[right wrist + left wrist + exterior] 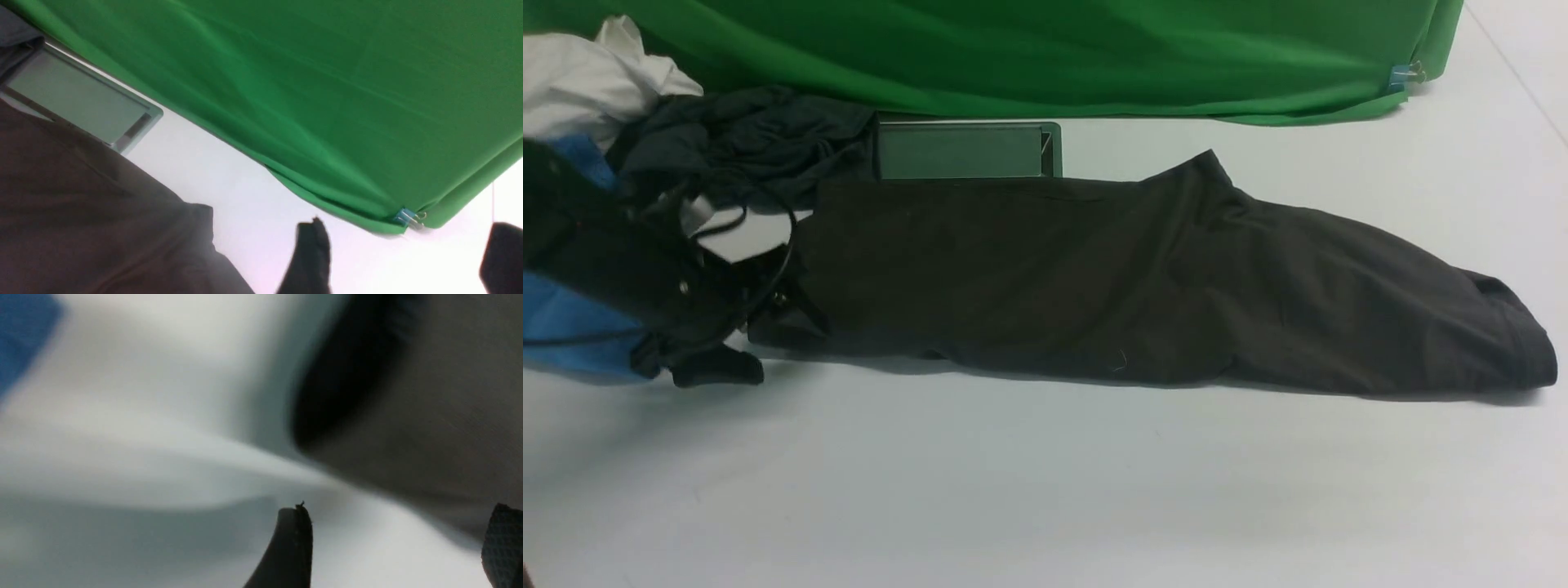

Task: Fold a long-sleeved shirt on a white desktop.
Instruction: 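Grasp the waist and leg ends of the folded dark trousers and straighten them on the table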

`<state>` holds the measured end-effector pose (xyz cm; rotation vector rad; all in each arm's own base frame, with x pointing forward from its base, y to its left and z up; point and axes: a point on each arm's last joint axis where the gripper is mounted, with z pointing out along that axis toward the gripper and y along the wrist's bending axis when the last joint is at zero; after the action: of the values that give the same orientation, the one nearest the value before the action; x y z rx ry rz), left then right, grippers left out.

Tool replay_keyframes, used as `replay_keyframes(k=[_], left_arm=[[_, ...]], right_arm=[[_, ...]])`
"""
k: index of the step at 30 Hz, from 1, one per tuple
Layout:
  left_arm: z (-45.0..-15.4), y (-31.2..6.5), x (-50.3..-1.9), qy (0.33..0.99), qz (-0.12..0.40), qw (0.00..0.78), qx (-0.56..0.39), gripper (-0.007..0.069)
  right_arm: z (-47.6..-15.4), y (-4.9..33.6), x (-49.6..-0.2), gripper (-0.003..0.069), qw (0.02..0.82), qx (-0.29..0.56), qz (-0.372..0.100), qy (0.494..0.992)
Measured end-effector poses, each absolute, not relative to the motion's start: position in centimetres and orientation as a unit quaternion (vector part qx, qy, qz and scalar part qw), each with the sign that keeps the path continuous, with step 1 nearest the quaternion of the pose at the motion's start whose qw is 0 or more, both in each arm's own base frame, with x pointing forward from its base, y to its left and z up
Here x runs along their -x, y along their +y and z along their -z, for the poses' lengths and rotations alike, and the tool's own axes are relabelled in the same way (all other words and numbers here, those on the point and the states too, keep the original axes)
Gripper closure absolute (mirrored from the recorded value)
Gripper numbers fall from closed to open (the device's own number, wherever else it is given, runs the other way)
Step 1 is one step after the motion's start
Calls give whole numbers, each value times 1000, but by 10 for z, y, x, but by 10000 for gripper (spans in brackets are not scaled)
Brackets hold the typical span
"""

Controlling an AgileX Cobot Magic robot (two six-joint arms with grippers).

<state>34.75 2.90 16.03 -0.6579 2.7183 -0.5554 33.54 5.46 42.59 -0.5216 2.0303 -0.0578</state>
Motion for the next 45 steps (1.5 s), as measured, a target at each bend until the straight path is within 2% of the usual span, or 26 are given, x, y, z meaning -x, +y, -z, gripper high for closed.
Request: replay_keyframes(k=[5,9,12,15,16,20,21,22,26,31,34,35,37,38,39,40,41,42,43,45], left_arm=[[-152,32,-357,924,196,194,264,36],[-142,28,-374,914,244,215,244,43],[-138,27,-378,911,260,218,235,71],[-135,28,-378,915,256,216,226,174],[-135,28,-378,915,255,216,226,183],[-133,34,-373,921,249,195,226,476],[-133,35,-373,921,249,194,227,488],[-135,37,-370,924,249,187,223,543],[-143,49,-346,929,238,172,227,554],[-152,79,-294,919,200,187,284,554],[-154,87,-264,907,177,209,320,554],[-154,88,-254,904,169,217,329,554],[-156,90,-244,901,152,235,332,554],[-158,91,-241,899,147,242,335,554],[-159,91,-240,897,144,247,337,554],[-159,91,-240,897,144,248,336,554],[-160,92,-240,893,142,254,343,554],[-160,92,-240,893,142,254,343,554],[-160,92,-240,890,143,256,349,554],[-161,92,-241,888,146,261,349,554]], right_arm=[[-427,56,-336,113,506,211,17,836],[-426,56,-335,113,500,210,10,840],[-424,56,-334,113,492,207,7,846],[-422,56,-333,113,480,204,2,853],[-422,56,-333,113,479,204,2,854],[-419,56,-329,113,458,201,-5,866],[-420,56,-329,113,457,200,-5,866],[-419,56,-328,113,450,198,-8,871],[-421,55,-322,113,445,178,-20,877],[-437,53,-305,123,464,154,-31,872],[-442,51,-292,195,478,147,-35,866],[-440,51,-287,246,481,142,-40,864],[-428,51,-280,400,484,133,-51,863],[-419,51,-275,503,483,128,-59,864],[-406,51,-273,550,475,123,-65,869],[-403,51,-272,568,474,121,-69,870],[-381,51,-266,613,459,112,-79,878],[-379,51,-265,615,459,110,-83,878],[-356,51,-256,630,438,100,-96,888],[-341,52,-243,632,426,90,-113,893]])
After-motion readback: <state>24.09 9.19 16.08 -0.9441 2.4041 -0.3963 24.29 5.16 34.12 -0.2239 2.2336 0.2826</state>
